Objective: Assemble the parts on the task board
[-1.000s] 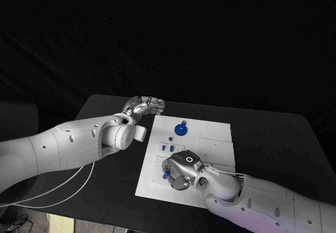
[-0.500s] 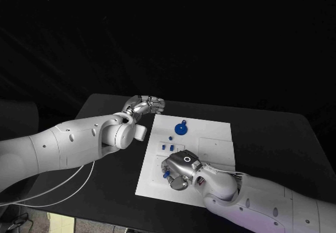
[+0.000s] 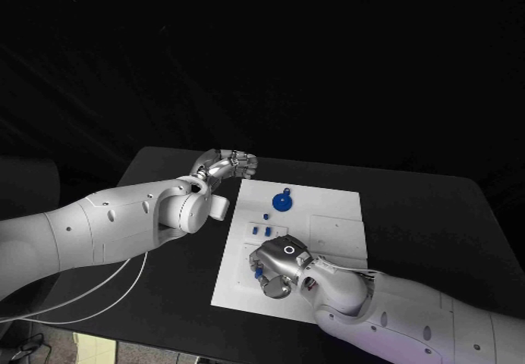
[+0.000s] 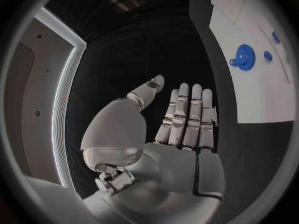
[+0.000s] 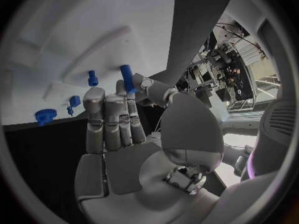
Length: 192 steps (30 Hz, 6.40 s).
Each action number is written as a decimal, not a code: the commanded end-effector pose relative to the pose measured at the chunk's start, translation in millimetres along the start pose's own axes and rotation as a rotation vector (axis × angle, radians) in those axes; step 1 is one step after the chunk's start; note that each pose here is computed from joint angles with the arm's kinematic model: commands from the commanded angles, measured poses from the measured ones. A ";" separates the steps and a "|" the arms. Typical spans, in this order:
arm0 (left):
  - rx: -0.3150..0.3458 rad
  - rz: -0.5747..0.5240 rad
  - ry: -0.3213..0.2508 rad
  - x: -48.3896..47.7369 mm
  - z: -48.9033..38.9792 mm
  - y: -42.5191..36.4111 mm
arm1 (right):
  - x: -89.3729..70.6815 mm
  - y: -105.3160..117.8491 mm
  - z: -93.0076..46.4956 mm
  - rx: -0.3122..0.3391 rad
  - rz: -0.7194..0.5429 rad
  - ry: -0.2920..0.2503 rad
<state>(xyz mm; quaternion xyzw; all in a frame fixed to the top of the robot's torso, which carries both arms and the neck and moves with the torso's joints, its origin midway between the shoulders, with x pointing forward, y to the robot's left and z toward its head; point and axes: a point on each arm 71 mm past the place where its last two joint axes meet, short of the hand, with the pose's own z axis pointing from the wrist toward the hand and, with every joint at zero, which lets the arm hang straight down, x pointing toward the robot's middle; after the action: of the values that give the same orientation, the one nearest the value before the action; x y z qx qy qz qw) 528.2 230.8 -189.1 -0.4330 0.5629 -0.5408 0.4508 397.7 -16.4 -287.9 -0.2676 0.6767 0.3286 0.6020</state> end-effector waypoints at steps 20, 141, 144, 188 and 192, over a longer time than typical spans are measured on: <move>0.006 -0.010 0.014 2.3 0.2 -1.4 | 12.1 1.2 -1.3 0.000 0.041 0.048; -0.021 -0.011 0.008 -10.3 -3.2 7.1 | 9.8 -133.9 -113.4 0.750 0.624 0.530; -0.022 -0.011 0.007 -10.6 -3.3 7.1 | 9.2 -134.7 -113.5 0.750 0.622 0.518; -0.028 -0.014 0.017 -7.5 -2.5 7.4 | -18.5 -110.0 -70.2 0.663 0.723 0.492; -0.029 -0.013 0.016 -7.6 -2.6 7.5 | -17.6 -110.7 -69.6 0.665 0.709 0.490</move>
<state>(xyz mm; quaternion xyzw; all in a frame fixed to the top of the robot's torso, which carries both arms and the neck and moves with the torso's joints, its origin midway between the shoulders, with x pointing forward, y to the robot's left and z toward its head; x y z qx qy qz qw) 527.7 242.1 -197.2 -0.4413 0.5714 -0.5316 0.4429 440.2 -141.5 -278.1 0.1196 0.9107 0.2118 0.3339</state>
